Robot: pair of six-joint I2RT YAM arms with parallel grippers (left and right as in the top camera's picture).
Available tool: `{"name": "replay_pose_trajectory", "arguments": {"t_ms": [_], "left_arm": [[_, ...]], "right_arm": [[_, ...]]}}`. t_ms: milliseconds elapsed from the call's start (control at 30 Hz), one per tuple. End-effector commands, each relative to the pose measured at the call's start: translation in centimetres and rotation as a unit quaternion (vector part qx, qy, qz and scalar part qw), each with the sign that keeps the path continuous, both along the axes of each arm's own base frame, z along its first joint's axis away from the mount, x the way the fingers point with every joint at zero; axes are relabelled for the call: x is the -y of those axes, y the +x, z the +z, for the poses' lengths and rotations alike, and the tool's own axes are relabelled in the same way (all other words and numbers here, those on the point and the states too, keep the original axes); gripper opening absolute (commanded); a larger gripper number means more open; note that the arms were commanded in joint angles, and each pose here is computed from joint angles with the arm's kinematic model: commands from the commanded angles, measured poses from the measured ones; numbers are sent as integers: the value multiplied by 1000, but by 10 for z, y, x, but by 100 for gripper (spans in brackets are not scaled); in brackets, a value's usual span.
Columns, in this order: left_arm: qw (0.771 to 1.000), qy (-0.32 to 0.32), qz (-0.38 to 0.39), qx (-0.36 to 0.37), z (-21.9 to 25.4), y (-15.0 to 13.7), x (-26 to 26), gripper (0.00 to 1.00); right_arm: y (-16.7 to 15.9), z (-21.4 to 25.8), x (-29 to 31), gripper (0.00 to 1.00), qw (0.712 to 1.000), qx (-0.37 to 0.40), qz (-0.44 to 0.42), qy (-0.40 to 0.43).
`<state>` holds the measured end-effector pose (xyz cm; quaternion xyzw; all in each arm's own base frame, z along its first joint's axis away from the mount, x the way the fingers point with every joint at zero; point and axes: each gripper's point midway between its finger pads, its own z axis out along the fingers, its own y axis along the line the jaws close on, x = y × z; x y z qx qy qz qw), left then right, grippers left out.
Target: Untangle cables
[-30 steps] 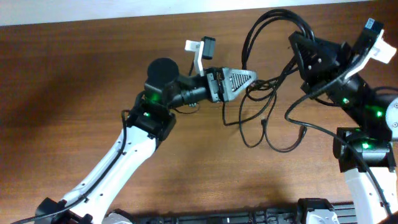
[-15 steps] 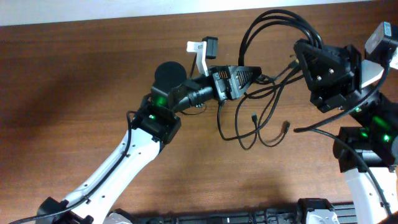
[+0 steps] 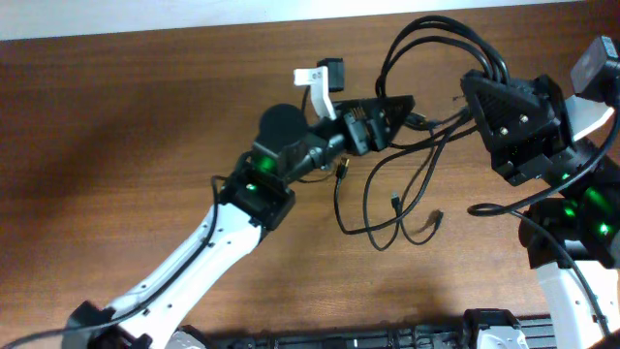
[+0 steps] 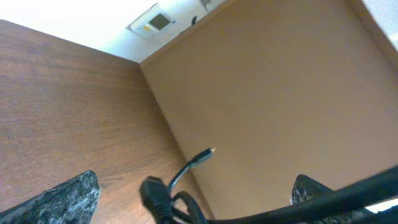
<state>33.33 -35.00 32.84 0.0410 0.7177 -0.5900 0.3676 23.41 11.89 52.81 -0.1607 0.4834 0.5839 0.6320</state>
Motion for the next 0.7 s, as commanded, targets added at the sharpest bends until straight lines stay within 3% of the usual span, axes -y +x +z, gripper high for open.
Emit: {"name": "replay_pose_trajectory", "arguments": {"t_ms": [0, 433, 667], "left_arm": [[1000, 13, 8, 0, -24, 13, 15, 99], [999, 35, 7, -25, -68, 27, 30, 99], [994, 68, 78, -22, -81, 62, -5, 99]], "right_arm": [[-11, 9, -1, 4, 1000, 6, 11, 2], [-19, 19, 1, 4, 999, 15, 20, 24], [-20, 18, 0, 4, 999, 0, 32, 29]]}}
